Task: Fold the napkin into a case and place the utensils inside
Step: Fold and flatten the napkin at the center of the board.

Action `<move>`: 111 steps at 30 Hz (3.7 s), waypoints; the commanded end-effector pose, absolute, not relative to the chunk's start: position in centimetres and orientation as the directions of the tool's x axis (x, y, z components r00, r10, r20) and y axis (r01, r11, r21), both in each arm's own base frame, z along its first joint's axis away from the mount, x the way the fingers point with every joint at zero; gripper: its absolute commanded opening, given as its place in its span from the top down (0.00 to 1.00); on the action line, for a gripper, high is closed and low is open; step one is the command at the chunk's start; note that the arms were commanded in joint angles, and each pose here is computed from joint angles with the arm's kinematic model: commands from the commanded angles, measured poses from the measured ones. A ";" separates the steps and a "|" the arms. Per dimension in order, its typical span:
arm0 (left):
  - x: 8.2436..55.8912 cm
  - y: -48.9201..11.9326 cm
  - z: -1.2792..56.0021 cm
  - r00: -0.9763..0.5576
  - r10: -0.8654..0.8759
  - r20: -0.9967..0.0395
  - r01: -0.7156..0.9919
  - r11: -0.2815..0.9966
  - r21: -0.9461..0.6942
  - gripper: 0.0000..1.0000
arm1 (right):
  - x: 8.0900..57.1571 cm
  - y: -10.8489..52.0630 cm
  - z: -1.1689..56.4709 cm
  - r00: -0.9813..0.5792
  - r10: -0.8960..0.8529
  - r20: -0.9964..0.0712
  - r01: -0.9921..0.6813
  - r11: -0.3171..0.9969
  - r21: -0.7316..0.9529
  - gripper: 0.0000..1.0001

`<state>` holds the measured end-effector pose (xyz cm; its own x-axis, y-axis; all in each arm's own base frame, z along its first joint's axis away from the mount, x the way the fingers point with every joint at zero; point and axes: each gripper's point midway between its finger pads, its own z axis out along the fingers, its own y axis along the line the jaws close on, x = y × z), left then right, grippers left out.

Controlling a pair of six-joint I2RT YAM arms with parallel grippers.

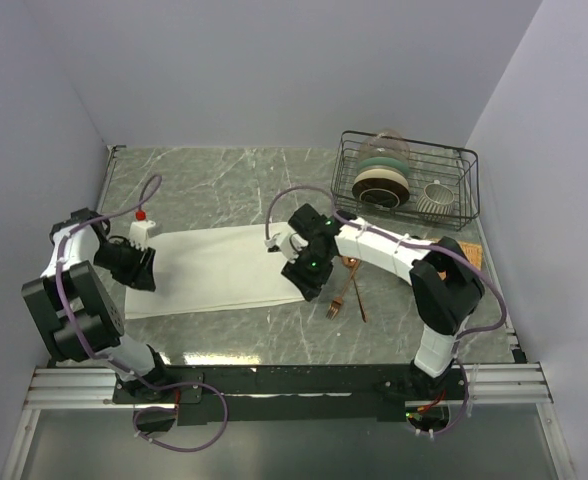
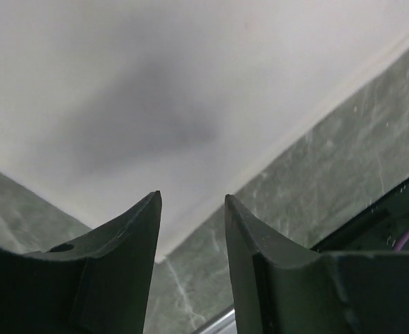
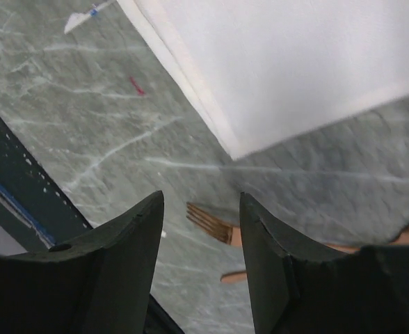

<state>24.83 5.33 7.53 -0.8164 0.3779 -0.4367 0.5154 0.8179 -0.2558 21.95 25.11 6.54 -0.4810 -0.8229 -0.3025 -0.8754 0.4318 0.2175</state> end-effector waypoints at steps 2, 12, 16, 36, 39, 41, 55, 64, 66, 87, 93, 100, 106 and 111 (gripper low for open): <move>22.5 6.2 6.9 -0.798 0.462 -0.388 0.556 0.812 -0.176 0.54 | 23.5 28.6 5.8 -0.432 -0.814 -0.388 -0.901 0.407 0.149 0.44; 22.1 6.6 5.1 -0.818 0.450 -0.358 0.531 0.831 -0.167 0.54 | 24.0 28.3 3.0 -0.360 -0.870 -0.338 -0.930 0.362 0.059 0.47; 22.3 6.6 5.1 -0.816 0.451 -0.361 0.534 0.828 -0.170 0.55 | 24.1 27.7 2.5 -0.353 -0.878 -0.322 -0.932 0.360 0.040 0.51; 22.3 6.7 5.9 -0.797 0.478 -0.370 0.564 0.809 -0.168 0.65 | 23.4 27.5 3.5 -0.324 -0.885 -0.334 -0.943 0.332 0.034 0.90; 22.1 6.5 6.4 -0.784 0.490 -0.382 0.580 0.797 -0.168 0.70 | 23.3 27.4 4.4 -0.315 -0.885 -0.344 -0.945 0.325 0.032 1.00; 22.0 6.6 6.6 -0.775 0.501 -0.386 0.590 0.793 -0.154 0.73 | 23.2 27.5 5.1 -0.309 -0.881 -0.357 -0.947 0.320 0.030 1.00; 22.0 7.6 7.5 -0.778 0.497 -0.385 0.578 0.806 -0.126 0.82 | 21.4 28.3 3.6 -0.294 -0.896 -0.334 -0.956 0.284 0.078 1.00; 21.6 9.5 7.6 -0.827 0.438 -0.353 0.494 0.865 -0.085 0.60 | 21.7 27.5 2.2 -0.288 -0.910 -0.297 -0.957 0.285 0.054 1.00; 21.4 9.6 7.1 -0.842 0.415 -0.345 0.468 0.879 -0.084 0.59 | 21.6 27.6 2.2 -0.296 -0.909 -0.294 -0.955 0.290 0.065 1.00; 18.9 10.9 5.1 -0.873 0.406 -0.270 0.432 0.901 -0.043 0.60 | 21.6 27.8 1.8 -0.340 -0.895 -0.290 -0.940 0.332 0.080 1.00; 19.5 11.5 5.4 -0.803 0.530 -0.271 0.557 0.830 -0.028 0.60 | 21.5 27.7 1.6 -0.332 -0.901 -0.280 -0.943 0.323 0.080 1.00; 19.0 11.0 4.8 -0.778 0.577 -0.249 0.610 0.788 -0.079 0.61 | 21.8 27.8 1.6 -0.326 -0.905 -0.274 -0.945 0.318 0.076 1.00; 18.8 11.2 4.1 -0.769 0.592 -0.241 0.622 0.780 -0.064 0.65 | 21.7 27.9 1.5 -0.326 -0.907 -0.267 -0.945 0.316 0.083 1.00; 18.7 11.0 3.8 -0.757 0.610 -0.235 0.640 0.765 -0.074 0.67 | 21.7 27.8 1.5 -0.330 -0.907 -0.261 -0.944 0.319 0.085 1.00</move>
<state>18.79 11.44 4.02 -0.7909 0.5683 -0.2269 0.5945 0.8015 -0.0650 21.31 27.54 1.78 -0.3356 -0.9020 -0.2717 -0.9420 0.3227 0.0921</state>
